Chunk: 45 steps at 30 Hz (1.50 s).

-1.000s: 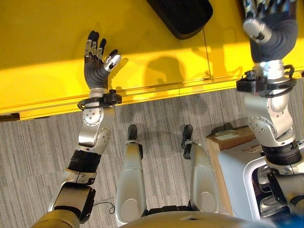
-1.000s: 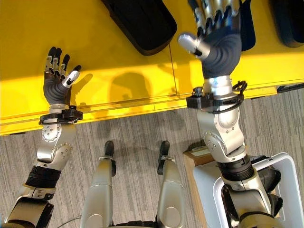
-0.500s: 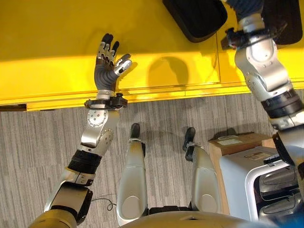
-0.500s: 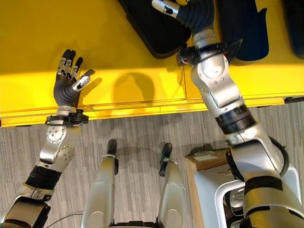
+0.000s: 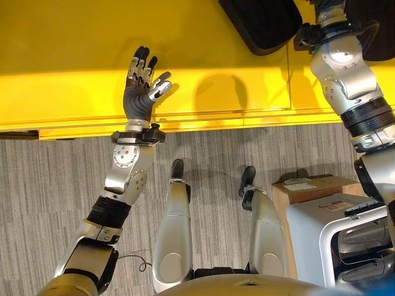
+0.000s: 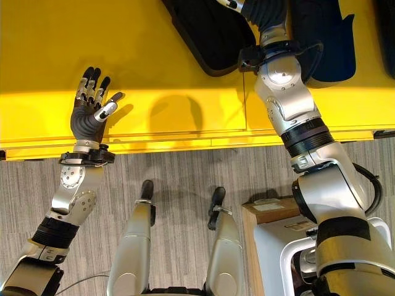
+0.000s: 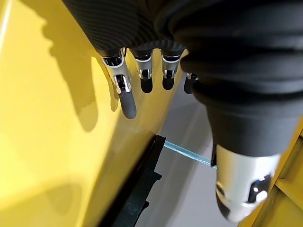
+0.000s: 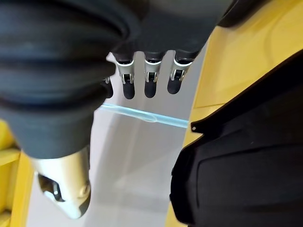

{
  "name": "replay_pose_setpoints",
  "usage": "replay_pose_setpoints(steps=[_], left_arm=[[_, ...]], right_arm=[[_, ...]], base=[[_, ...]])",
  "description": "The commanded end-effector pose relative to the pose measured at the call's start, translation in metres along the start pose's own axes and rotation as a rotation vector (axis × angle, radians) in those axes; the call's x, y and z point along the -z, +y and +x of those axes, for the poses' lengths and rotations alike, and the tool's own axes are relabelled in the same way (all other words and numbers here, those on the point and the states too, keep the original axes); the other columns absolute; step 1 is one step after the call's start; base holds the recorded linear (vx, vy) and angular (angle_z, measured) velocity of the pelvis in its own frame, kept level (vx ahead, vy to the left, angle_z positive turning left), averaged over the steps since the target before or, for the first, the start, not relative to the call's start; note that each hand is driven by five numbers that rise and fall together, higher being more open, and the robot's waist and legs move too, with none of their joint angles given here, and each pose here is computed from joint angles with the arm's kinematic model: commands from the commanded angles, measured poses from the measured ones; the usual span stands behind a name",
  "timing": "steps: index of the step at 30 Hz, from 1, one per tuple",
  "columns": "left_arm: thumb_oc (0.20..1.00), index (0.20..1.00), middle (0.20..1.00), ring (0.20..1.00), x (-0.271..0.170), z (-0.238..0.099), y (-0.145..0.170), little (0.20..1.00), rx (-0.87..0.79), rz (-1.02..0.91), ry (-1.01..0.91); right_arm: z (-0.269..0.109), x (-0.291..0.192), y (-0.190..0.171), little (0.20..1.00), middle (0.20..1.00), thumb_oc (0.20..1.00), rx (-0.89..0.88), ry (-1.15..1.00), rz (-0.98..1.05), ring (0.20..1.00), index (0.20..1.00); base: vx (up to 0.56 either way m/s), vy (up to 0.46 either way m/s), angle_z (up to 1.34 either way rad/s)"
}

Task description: Move parts from the plastic box to the shelf.

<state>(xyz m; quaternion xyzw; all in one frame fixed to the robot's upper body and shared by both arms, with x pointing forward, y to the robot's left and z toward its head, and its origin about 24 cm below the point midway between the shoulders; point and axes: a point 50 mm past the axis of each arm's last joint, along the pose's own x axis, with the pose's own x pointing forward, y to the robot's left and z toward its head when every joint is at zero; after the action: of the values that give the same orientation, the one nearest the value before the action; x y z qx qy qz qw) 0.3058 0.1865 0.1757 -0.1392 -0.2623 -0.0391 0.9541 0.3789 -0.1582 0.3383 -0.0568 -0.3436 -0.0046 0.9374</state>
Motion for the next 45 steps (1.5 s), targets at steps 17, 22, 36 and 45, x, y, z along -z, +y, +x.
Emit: replay_pose_setpoints(steps=[17,22,36,45], left_arm=[[1.000,1.000,1.000,1.000,0.023,-0.023,0.018,1.000,-0.051,0.007,0.135],[1.000,1.000,1.000,1.000,0.024,-0.024,0.020,1.000,-0.068,-0.001,0.140],[1.000,1.000,1.000,1.000,0.023,-0.023,0.022,1.000,-0.113,-0.005,0.125],[1.000,1.000,1.000,1.000,0.023,-0.022,0.022,1.000,-0.149,-0.007,0.118]], right_arm=[[0.015,-0.019,-0.023,1.000,1.000,1.000,0.041,-0.036,-0.001,1.000,1.000],[0.004,-0.005,-0.021,1.000,1.000,1.000,0.020,-0.008,0.035,1.000,1.000],[-0.047,0.023,0.000,1.000,1.000,1.000,-0.068,0.009,0.340,1.000,1.000],[-0.077,0.030,0.021,1.000,1.000,1.000,-0.117,0.014,0.494,1.000,1.000]], base=[[0.00,0.000,0.00],[0.00,0.000,0.00],[0.00,0.000,0.00],[0.00,0.000,0.00]])
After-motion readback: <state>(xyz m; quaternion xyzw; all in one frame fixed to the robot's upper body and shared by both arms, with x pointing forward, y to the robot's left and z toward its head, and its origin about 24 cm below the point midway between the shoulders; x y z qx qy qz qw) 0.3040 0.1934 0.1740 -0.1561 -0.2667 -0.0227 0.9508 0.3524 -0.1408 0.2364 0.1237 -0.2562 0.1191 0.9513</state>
